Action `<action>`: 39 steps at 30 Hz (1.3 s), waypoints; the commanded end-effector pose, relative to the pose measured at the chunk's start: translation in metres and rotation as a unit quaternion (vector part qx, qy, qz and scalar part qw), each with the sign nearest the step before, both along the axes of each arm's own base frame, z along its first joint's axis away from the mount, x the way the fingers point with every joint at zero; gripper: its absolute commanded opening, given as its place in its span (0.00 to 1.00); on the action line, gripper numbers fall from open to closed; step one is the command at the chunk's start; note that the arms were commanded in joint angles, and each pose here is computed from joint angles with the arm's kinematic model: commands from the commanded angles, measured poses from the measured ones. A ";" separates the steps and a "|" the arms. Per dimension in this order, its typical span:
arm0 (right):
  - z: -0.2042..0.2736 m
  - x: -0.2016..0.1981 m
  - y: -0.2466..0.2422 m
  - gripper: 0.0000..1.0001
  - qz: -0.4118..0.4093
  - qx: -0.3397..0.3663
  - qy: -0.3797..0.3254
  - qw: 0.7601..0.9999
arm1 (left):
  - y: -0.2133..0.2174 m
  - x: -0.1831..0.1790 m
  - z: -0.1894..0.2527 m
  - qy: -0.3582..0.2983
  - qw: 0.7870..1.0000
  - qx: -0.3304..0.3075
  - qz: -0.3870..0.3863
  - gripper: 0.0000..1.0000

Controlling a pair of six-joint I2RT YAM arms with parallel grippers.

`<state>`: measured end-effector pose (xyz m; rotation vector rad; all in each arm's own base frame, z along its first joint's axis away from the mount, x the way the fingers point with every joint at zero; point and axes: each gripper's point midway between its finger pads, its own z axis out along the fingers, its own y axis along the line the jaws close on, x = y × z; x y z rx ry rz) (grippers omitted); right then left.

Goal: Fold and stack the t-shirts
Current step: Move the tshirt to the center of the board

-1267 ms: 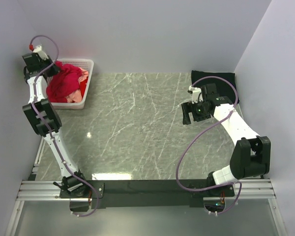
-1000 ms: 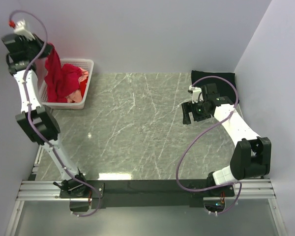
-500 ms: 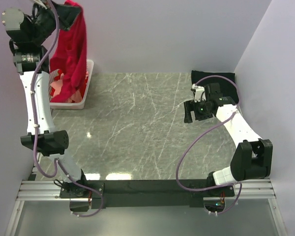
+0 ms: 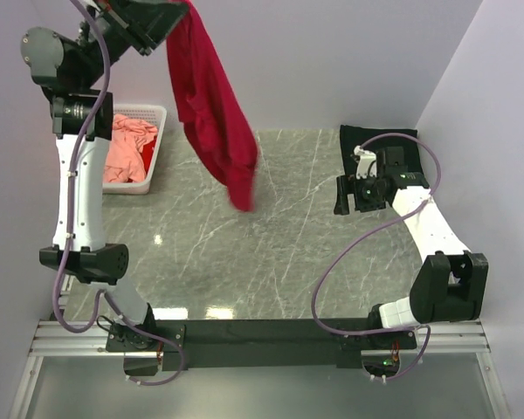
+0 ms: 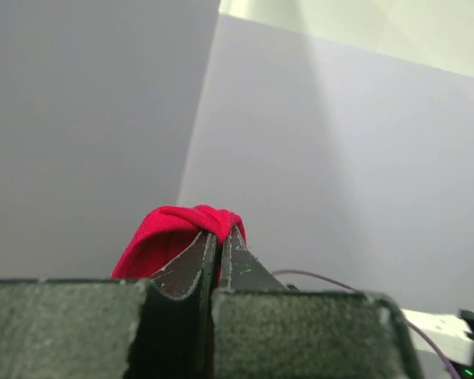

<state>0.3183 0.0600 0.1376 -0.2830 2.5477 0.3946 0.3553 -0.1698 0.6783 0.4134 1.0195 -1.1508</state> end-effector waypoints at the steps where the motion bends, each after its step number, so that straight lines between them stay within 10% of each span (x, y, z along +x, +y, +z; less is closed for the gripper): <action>1: 0.026 0.008 -0.001 0.93 -0.006 0.016 -0.040 0.999 | -0.010 -0.035 0.001 0.005 0.998 -0.001 -0.062 0.01; 8: 0.016 0.001 -0.006 0.92 0.012 0.014 -0.026 0.999 | 0.008 0.022 -0.245 0.262 0.956 0.129 -0.022 0.01; 16: -0.035 -0.011 -0.005 0.80 0.055 0.004 0.071 0.996 | 0.104 0.054 -0.487 0.455 0.816 0.337 0.117 0.01; 18: -0.047 -0.011 -0.004 0.76 0.061 0.001 0.086 0.994 | 0.122 0.062 -0.507 0.468 0.796 0.354 0.147 0.01; 22: -0.065 -0.011 0.004 0.67 0.076 -0.004 0.102 0.992 | 0.133 0.088 -0.535 0.499 0.774 0.359 0.152 0.33; 27: -0.076 0.000 0.005 0.61 0.057 -0.007 0.111 0.992 | 0.120 0.074 -0.503 0.442 0.805 0.386 0.086 0.66; 39: -0.115 0.024 0.033 0.56 0.038 0.062 0.181 0.981 | 0.029 -0.085 -0.569 0.322 0.783 0.522 -0.101 0.72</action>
